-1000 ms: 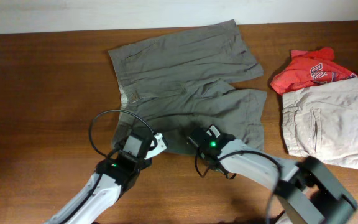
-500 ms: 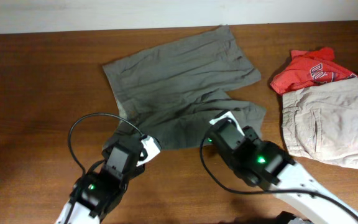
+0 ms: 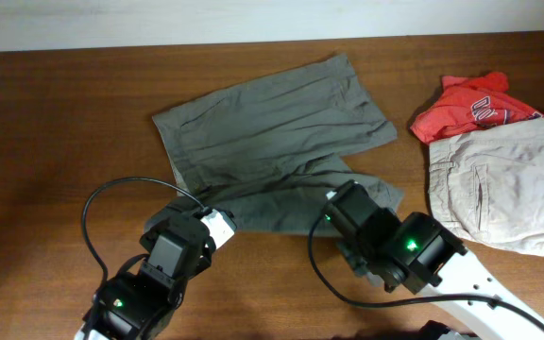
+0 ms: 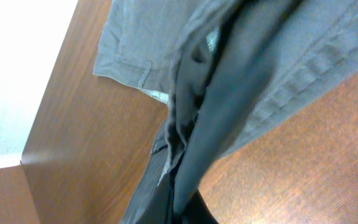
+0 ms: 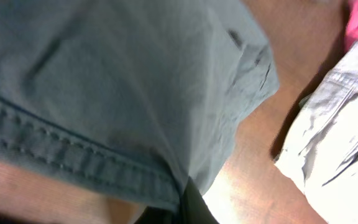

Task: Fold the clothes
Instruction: 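Fold the held hems upward over the waistband with both grippers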

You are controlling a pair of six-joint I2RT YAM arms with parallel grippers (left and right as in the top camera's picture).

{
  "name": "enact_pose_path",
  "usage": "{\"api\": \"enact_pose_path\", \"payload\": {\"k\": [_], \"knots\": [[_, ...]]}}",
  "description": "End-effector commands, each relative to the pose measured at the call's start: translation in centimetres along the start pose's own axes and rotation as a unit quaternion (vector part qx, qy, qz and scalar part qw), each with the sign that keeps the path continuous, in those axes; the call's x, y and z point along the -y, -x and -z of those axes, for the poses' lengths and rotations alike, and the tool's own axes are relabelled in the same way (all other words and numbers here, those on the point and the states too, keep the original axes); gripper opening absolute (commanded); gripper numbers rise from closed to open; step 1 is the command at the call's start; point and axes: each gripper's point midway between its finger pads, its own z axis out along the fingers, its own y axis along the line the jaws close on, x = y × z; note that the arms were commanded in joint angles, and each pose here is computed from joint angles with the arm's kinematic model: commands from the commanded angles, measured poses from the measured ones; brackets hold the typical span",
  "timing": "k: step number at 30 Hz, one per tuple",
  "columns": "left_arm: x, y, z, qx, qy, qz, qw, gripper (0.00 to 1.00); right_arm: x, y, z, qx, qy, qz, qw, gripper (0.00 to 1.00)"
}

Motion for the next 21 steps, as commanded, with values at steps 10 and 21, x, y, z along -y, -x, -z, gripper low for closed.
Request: {"api": "enact_pose_path", "payload": {"k": [10,21], "knots": [[-4.8,3.3,3.4,0.043,0.058,0.016,0.997,0.00,1.0,4.6,7.4,0.067,0.040,-0.027,0.997,0.04],[-7.2,5.0,-3.4,0.003,0.081,0.015,0.997,0.00,5.8,7.9,-0.1,-0.006,0.011,0.003,1.000,0.04]]}}
